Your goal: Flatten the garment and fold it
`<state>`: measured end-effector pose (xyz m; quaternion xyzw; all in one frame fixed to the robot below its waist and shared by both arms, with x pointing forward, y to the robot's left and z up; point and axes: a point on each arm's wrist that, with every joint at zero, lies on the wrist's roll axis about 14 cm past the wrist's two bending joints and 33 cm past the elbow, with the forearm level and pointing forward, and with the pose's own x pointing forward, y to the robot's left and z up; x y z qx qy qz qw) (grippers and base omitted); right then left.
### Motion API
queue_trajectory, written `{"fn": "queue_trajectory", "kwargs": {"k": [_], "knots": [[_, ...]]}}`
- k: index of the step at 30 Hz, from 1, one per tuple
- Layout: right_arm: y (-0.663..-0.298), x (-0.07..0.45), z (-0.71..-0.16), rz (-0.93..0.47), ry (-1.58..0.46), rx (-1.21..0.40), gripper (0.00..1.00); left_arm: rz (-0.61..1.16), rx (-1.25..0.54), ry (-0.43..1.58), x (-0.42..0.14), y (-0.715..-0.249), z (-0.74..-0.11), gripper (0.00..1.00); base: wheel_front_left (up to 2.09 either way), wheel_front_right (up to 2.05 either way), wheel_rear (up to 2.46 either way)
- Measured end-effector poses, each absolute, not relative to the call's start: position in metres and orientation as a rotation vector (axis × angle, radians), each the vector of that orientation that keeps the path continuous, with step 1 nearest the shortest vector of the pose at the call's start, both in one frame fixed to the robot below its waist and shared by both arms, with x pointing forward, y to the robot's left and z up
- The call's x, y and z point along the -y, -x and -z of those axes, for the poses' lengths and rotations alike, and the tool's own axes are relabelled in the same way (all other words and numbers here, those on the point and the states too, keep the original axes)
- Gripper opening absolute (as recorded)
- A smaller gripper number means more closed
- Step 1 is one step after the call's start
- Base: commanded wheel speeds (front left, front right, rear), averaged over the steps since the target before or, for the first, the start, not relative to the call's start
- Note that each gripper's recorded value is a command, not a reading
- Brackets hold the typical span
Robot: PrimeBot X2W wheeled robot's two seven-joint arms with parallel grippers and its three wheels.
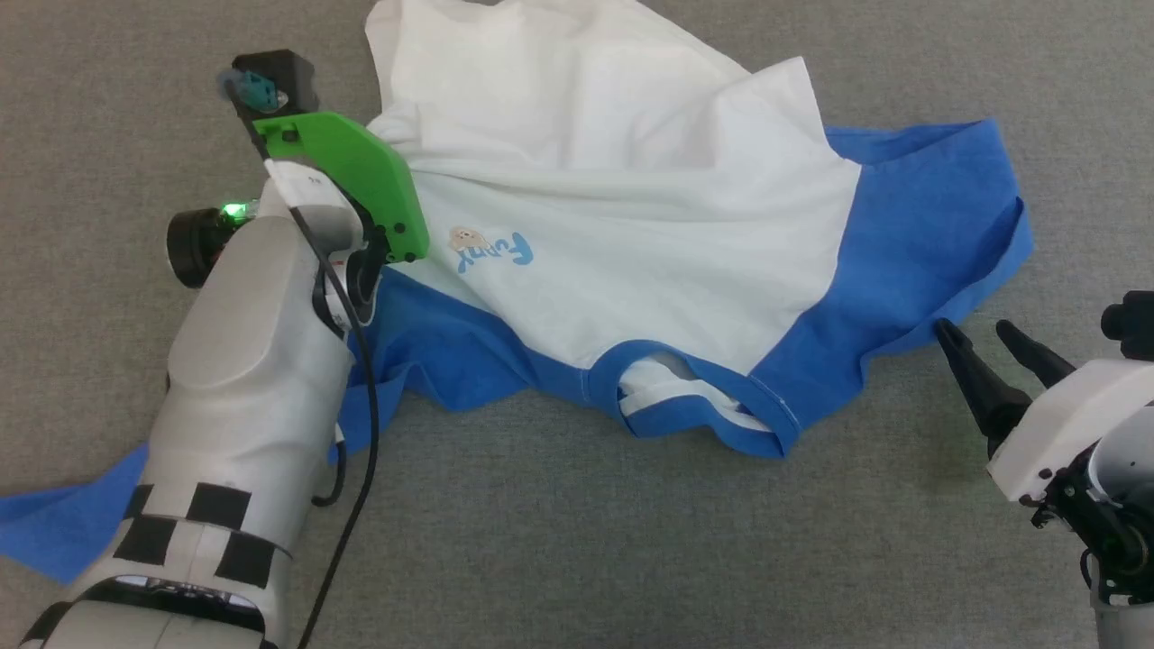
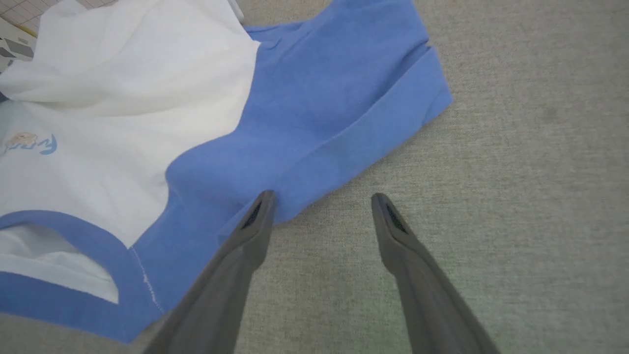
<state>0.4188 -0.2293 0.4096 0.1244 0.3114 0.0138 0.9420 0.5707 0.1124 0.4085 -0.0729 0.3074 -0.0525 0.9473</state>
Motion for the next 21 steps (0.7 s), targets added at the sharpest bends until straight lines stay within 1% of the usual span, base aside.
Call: {"fn": "queue_trajectory", "kwargs": {"k": [3, 6, 9, 12, 15, 17, 21], "knots": [[-0.420, 0.225, -0.412, -0.041, -0.254, -0.632, 1.00, 0.112, -0.601, 0.181, -0.112, -0.569, -0.415, 1.00, 0.00, 0.00, 0.00], [-0.422, 0.220, -0.419, -0.059, -0.254, -0.616, 1.00, 0.142, -0.527, 0.234, -0.110, -0.570, -0.434, 1.00, 0.00, 0.00, 0.00], [-0.424, 0.214, -0.427, -0.079, -0.253, -0.594, 1.00, 0.158, -0.374, 0.275, -0.116, -0.573, -0.468, 1.00, 0.00, 0.00, 0.00], [-0.426, 0.208, -0.437, -0.098, -0.252, -0.569, 1.00, 0.143, -0.186, 0.311, -0.134, -0.567, -0.503, 1.00, 0.00, 0.00, 0.00], [-0.427, 0.201, -0.446, -0.121, -0.250, -0.546, 1.00, 0.095, -0.017, 0.306, -0.160, -0.548, -0.527, 1.00, 0.00, 0.00, 0.00], [-0.429, 0.195, -0.450, -0.136, -0.246, -0.536, 1.00, 0.066, 0.080, 0.270, -0.176, -0.528, -0.537, 1.00, 0.00, 0.00, 0.00], [-0.432, 0.182, -0.451, -0.174, -0.221, -0.539, 1.00, -0.011, 0.122, 0.249, -0.200, -0.489, -0.531, 1.00, 0.00, 0.00, 0.00]]}}
